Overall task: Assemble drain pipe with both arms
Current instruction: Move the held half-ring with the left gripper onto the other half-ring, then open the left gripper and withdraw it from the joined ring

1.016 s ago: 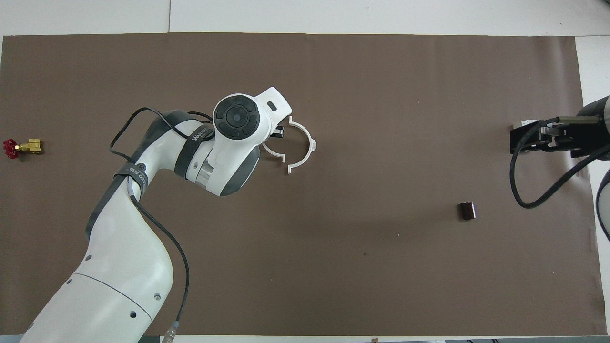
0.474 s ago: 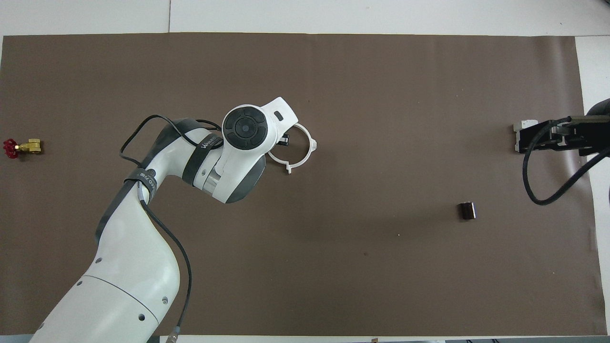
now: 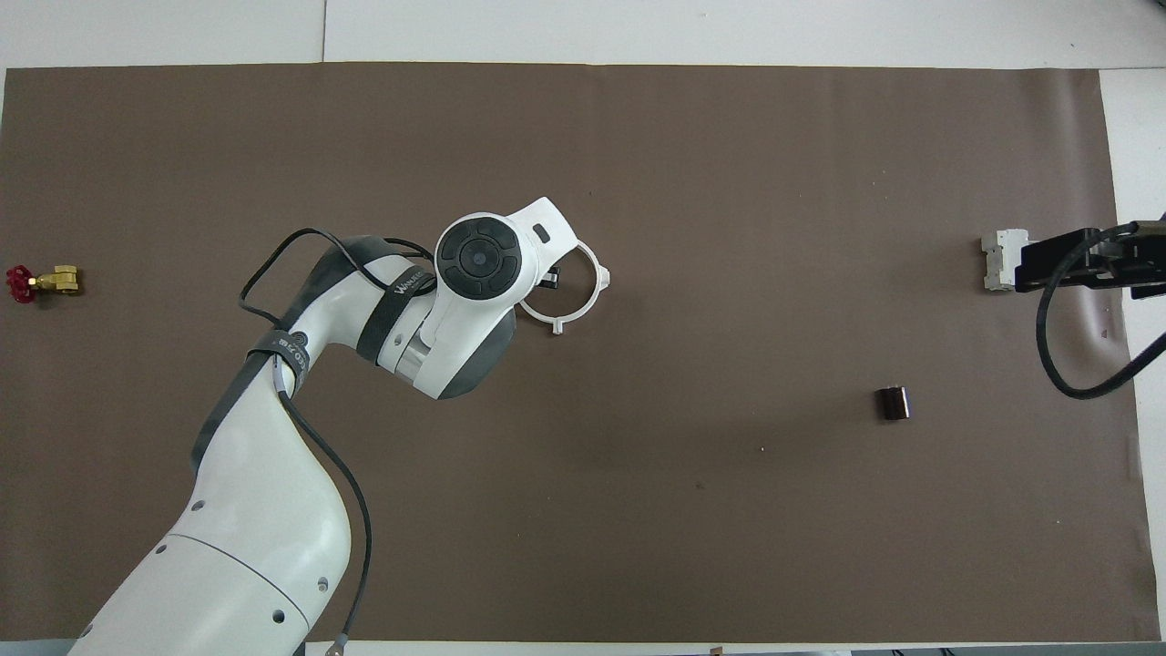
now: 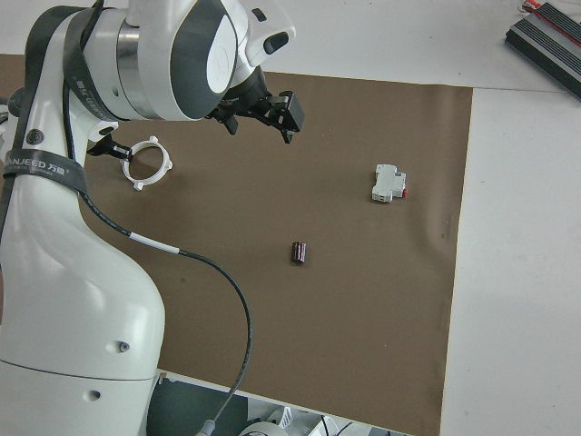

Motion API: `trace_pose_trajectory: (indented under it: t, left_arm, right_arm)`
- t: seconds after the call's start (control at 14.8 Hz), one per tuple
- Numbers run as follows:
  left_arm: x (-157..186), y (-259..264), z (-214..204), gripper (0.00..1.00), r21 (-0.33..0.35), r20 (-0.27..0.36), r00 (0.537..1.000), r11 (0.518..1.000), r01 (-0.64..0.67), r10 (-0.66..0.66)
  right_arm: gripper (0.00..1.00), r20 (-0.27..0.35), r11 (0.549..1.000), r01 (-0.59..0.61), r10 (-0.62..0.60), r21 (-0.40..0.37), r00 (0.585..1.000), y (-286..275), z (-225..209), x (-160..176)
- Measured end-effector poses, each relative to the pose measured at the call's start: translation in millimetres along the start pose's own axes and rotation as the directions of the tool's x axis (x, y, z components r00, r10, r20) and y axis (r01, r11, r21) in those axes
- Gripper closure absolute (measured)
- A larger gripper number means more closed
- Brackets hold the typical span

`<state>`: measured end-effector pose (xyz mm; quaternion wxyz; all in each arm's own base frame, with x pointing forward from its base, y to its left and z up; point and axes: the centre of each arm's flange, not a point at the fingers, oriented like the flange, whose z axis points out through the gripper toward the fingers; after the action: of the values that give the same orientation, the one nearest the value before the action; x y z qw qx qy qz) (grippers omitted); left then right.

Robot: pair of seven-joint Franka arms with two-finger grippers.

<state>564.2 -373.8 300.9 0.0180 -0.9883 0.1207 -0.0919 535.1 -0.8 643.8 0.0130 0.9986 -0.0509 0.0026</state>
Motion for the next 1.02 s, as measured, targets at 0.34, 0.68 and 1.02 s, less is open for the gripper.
trace_pose_trajectory:
  t: [0.34,0.68,1.02]
  left_arm:
    - [0.4,0.2,-0.3,0.79,-0.003,-0.007,1.0,1.0,0.001,-0.001]
    - [4.1,-4.0,-2.9,0.28,-0.007,-0.024,1.0,1.0,0.012,-0.013]
    - [27.8,-67.0,-53.7,0.0,-0.004,-0.065,0.991,0.994,0.113,-0.113]
  right_arm:
    - [0.0,-0.001,0.999,-0.049,0.049,0.017,0.999,25.8,2.2,2.9]
    - [0.0,0.011,0.999,-0.044,0.044,0.017,0.999,23.3,7.8,2.6]
    - [0.0,0.009,0.999,-0.043,0.042,0.018,0.999,22.8,6.9,2.0]
